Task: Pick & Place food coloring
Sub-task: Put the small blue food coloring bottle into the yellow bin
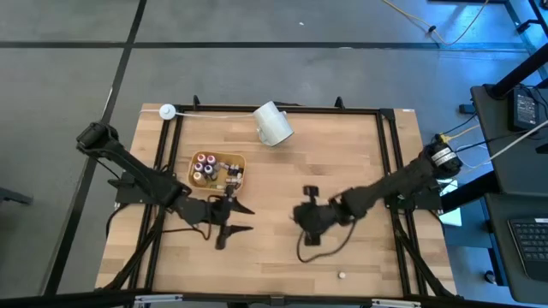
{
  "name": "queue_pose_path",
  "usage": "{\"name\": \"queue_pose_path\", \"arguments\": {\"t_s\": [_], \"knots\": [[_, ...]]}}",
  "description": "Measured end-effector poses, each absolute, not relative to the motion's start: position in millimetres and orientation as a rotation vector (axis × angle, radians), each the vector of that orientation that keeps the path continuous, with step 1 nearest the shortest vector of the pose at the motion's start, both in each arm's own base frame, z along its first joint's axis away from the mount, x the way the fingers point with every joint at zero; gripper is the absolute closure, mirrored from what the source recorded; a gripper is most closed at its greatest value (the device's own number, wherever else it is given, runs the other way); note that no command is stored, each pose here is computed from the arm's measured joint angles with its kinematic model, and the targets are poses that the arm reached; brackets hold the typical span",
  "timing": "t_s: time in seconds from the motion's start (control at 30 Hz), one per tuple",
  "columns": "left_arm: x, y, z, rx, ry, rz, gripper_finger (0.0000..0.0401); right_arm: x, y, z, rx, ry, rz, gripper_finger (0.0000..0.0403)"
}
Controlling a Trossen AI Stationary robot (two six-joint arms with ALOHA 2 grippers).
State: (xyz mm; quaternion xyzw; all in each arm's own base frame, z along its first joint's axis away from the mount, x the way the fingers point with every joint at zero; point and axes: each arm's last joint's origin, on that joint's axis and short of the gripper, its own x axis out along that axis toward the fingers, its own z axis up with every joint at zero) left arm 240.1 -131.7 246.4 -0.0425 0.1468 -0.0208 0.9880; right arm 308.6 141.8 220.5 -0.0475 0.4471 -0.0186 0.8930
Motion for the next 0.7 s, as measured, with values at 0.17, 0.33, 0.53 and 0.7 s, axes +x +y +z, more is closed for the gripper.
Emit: {"name": "queue_pose_path", "arguments": {"t_s": [0.17, 0.33, 0.53, 0.7], "knots": [[218.5, -130.6, 269.0, -0.106, 0.245, -0.072, 0.0198, 341.3, 105.5, 241.4, -0.105, 0.778, -0.019, 0.0347], [204.4, -127.7, 286.2, -0.130, 0.181, -0.090, 0.0198, 376.5, 77.1, 242.6, -0.065, 0.696, 0.055, 0.0347], [199.0, -125.8, 292.5, -0.120, 0.158, -0.103, 0.0197, 425.9, 69.5, 224.6, -0.062, 0.736, 0.120, 0.0347], [200.0, -125.9, 290.8, -0.097, 0.166, -0.101, 0.0198, 458.5, 73.9, 203.0, -0.071, 0.799, 0.156, 0.0347]]}}
